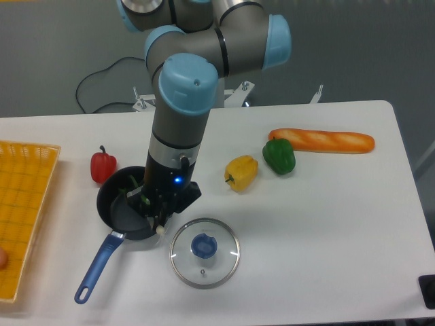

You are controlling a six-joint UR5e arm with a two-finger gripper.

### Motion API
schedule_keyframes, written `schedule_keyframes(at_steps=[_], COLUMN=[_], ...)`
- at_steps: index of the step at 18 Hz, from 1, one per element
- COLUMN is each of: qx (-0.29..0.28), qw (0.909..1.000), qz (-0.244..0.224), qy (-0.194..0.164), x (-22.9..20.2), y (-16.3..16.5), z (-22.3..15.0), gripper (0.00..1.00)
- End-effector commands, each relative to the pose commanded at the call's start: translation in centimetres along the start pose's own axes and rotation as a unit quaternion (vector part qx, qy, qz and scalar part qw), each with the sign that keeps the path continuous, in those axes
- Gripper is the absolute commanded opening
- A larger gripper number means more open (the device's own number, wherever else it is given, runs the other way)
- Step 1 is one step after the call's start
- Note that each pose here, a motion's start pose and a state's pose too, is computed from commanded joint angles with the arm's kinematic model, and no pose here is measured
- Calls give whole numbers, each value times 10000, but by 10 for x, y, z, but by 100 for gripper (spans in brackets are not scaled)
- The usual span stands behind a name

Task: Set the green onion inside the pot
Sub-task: 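Lower the green onion into the saucepan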

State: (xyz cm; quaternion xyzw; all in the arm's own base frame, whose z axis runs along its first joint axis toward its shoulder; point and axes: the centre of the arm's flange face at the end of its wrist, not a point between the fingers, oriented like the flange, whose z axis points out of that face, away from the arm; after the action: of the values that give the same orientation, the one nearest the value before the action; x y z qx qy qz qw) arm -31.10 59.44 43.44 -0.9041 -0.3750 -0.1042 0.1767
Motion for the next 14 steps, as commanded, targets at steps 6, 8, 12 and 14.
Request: schedule_keyframes(at_steps=[6, 8, 12, 14], qx=[-9, -37, -149, -199], qw=[9999, 9999, 9994, 9992], qz=[105, 103, 235, 259], qy=[-7, -17, -203, -218], x=[0, -1, 5, 6], y=[0, 1, 9, 12], z=[2, 6, 19, 24], gripper=[16, 16, 16, 16])
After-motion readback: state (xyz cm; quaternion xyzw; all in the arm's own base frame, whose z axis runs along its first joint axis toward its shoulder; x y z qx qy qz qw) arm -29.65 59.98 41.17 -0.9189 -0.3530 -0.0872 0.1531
